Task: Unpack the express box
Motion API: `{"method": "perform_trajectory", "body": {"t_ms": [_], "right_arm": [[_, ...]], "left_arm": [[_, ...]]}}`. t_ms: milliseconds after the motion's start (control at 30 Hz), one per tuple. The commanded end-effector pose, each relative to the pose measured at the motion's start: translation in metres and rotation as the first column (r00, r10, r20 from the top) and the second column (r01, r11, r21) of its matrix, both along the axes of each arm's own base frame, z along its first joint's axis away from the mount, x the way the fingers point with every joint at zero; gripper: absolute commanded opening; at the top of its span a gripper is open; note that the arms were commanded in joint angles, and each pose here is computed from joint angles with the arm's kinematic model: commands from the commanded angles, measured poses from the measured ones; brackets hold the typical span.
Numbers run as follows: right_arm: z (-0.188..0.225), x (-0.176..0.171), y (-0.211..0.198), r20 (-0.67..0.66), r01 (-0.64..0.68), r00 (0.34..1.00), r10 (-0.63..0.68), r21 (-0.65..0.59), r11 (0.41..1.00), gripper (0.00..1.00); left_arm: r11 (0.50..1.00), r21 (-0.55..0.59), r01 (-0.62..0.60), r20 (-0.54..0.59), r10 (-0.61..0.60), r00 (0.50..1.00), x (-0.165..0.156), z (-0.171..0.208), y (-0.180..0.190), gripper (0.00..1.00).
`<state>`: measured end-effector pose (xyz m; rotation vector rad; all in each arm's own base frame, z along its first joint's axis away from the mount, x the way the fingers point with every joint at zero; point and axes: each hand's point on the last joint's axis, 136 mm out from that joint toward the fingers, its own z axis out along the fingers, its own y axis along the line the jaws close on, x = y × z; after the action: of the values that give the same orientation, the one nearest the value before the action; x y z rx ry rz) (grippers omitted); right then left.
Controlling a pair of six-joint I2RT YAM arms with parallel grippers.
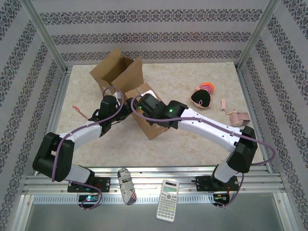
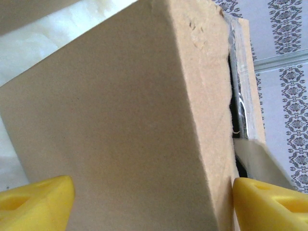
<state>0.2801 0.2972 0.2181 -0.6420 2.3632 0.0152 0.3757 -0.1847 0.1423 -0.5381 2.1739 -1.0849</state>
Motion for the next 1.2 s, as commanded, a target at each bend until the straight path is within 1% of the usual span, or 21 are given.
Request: {"method": "perform_trajectory", "body": {"t_ms": [0,200,533,833,1167], "right_arm": [[-0.006,-0.015,-0.025,-0.037,0.008,0.999,-0.012,-0.099,0.995,0.00],[-0.003,-0.020,-0.030,-0.041,0.001,0.999,-0.006,-0.110,0.994,0.00],[-0.002,-0.033,-0.035,-0.083,-0.017,0.997,0.006,-0.130,0.991,0.00],[-0.001,-0.058,-0.042,-0.162,-0.028,0.987,0.000,-0.170,0.985,0.00],[-0.010,-0.091,-0.064,-0.267,0.008,0.961,-0.068,-0.221,0.975,0.00]], "left_arm": [[0.997,0.065,-0.044,-0.068,0.048,0.997,-0.004,-0.029,0.018,0.84],[0.997,0.065,-0.046,-0.066,0.050,0.997,-0.003,-0.030,0.019,0.84],[0.997,0.064,-0.047,-0.068,0.051,0.996,-0.004,-0.030,0.020,0.84],[0.997,0.065,-0.047,-0.072,0.052,0.996,-0.004,-0.032,0.020,0.84],[0.997,0.058,-0.048,-0.072,0.052,0.996,-0.004,-0.033,0.020,0.84]]}}
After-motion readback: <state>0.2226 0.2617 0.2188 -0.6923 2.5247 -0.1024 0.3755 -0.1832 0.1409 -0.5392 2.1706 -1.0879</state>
